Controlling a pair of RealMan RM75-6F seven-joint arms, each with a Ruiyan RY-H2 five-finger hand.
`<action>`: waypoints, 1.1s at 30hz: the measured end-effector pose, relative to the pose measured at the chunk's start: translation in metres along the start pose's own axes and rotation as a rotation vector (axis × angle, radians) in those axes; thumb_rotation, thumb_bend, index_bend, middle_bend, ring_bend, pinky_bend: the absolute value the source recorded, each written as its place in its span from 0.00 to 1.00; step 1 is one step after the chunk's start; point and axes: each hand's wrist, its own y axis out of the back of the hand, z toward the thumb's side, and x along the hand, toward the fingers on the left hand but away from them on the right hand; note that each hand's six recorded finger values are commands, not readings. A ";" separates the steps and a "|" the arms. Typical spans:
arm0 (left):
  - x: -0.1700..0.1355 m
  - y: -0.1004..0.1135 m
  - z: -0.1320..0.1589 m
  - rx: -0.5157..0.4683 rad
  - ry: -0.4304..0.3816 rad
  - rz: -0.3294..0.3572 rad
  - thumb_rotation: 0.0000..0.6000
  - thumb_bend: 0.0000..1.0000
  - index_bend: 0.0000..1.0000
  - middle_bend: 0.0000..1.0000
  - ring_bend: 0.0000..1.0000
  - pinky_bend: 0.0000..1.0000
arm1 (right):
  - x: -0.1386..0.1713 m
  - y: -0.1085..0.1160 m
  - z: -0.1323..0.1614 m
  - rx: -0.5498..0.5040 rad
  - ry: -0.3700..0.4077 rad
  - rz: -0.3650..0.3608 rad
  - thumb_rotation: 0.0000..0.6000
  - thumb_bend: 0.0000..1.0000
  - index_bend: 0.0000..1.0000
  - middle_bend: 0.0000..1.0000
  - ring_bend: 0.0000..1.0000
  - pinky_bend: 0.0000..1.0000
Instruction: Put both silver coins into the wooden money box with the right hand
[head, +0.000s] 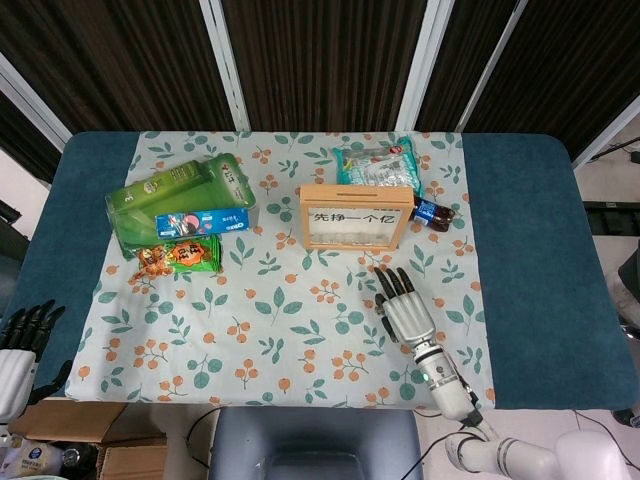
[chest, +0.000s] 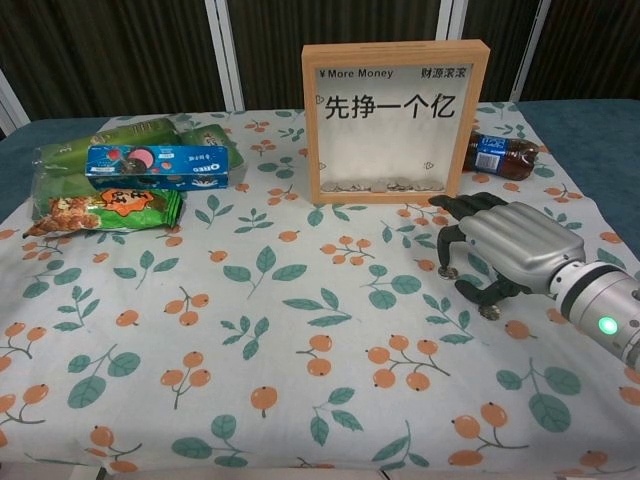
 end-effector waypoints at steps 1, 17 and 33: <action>0.000 0.000 0.000 0.000 0.001 0.000 1.00 0.36 0.00 0.00 0.00 0.03 | -0.001 0.000 0.001 -0.005 0.000 0.001 1.00 0.39 0.56 0.00 0.00 0.00; 0.001 0.000 0.000 0.005 0.000 -0.004 1.00 0.37 0.00 0.00 0.00 0.03 | -0.002 -0.001 0.003 -0.001 0.004 0.008 1.00 0.39 0.60 0.01 0.00 0.00; 0.002 -0.002 0.002 -0.013 -0.011 -0.003 1.00 0.37 0.00 0.00 0.00 0.03 | 0.001 0.002 0.000 0.014 0.005 -0.040 1.00 0.40 0.65 0.05 0.00 0.00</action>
